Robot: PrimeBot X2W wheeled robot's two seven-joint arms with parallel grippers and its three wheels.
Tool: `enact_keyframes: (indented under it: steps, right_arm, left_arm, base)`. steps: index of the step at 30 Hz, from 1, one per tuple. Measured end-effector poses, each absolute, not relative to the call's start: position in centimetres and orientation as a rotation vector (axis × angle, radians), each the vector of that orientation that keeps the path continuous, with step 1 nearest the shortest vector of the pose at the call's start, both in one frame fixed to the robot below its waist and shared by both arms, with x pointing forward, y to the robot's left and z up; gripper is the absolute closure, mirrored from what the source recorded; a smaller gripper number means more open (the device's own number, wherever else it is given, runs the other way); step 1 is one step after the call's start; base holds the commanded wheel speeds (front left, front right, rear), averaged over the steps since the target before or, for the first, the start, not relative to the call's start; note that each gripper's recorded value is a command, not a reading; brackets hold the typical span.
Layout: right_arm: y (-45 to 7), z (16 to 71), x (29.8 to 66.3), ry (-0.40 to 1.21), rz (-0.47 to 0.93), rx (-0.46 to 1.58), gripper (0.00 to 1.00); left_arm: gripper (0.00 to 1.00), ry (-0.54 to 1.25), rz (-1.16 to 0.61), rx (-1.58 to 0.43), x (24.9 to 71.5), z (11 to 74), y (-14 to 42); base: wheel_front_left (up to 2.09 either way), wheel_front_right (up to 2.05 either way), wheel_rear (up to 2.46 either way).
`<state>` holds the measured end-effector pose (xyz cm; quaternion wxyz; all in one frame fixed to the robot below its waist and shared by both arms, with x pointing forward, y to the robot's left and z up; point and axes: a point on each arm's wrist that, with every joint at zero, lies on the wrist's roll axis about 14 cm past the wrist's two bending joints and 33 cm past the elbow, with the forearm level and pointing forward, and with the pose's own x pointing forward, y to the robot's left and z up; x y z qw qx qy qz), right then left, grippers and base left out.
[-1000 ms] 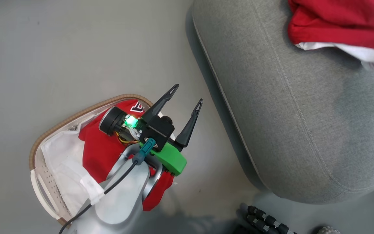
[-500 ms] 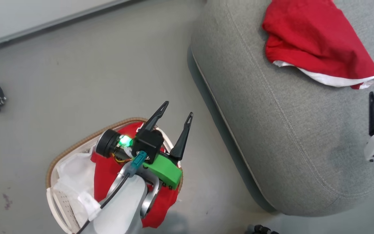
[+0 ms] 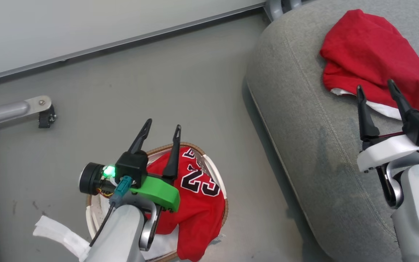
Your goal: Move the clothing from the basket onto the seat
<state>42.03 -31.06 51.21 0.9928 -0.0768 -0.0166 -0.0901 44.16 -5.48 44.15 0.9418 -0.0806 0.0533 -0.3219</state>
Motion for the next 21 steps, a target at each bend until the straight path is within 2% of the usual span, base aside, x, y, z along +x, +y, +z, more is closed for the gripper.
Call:
enact_keyframes:
  steps: [5, 11, 21]
  right_arm:
    - [-26.4, 51.6, 43.8, -0.073, -0.073, -0.095, 0.0]
    - [-22.3, 51.7, 44.2, -0.091, 0.017, -0.046, 0.0]
    - [-19.3, 50.7, 41.5, -0.066, 0.078, -0.001, 0.0]
  left_arm:
    - [0.0, 0.117, -0.491, -0.151, 44.8, 43.9, -0.3]
    - [0.0, 0.122, -0.31, -0.125, 44.4, 43.8, 5.9]
    - [0.0, 0.145, -0.123, -0.094, 40.7, 43.3, 12.8]
  base:
    - [0.0, 0.0, 0.0]
    - [0.0, 0.0, 0.0]
    - [0.0, 0.0, 0.0]
